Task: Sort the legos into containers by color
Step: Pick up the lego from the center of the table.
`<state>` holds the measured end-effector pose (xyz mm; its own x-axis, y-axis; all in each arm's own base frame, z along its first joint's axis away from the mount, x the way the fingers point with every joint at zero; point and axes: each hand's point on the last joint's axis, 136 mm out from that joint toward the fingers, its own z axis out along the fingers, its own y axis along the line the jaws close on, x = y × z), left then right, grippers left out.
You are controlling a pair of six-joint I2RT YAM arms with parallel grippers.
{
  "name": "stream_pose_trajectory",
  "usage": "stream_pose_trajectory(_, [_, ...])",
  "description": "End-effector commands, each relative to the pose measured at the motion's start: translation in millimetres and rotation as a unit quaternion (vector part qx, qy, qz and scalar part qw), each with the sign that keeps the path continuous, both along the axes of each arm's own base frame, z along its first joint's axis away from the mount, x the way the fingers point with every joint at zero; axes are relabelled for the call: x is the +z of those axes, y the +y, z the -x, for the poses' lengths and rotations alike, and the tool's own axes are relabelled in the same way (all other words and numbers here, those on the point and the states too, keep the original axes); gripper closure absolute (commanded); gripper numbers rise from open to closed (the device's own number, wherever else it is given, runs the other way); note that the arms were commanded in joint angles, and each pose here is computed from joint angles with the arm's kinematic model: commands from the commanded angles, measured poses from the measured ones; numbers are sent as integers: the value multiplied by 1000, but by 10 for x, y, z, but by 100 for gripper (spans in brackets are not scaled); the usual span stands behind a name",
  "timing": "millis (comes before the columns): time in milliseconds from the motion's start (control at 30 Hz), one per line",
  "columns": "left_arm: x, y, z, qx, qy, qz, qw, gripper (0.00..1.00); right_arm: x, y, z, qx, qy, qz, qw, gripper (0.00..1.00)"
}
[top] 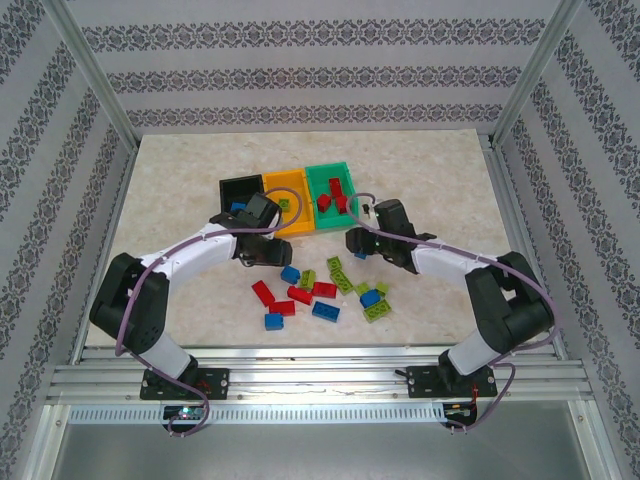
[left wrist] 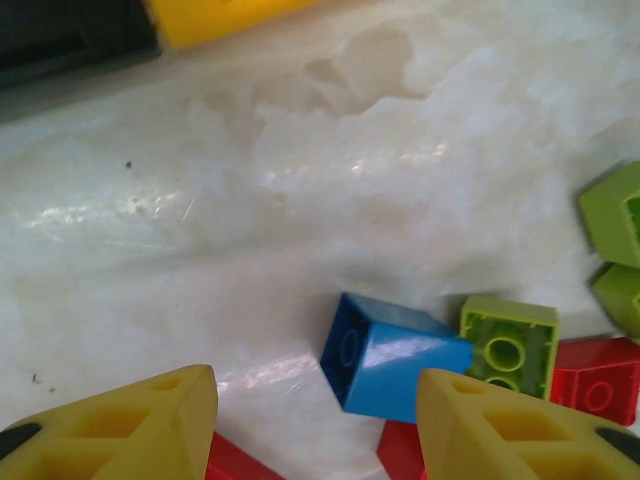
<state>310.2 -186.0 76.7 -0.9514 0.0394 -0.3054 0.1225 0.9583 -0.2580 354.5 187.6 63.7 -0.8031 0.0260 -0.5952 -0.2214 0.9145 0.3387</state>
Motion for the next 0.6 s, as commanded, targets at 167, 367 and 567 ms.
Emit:
stream_pose_trajectory(167, [161,-18,-103,-1,-64,12,998,44,-350,-167,237,-58,62,60,995,40])
stream_pose_trajectory(367, [128,99,-117,9,-73,-3,997,41,-411,-40,227,-63,72,77,992,39])
stream_pose_trajectory(567, [87,244,-78,23,-69,19,997,41,-454,-61,95,-80,74,118,987,41])
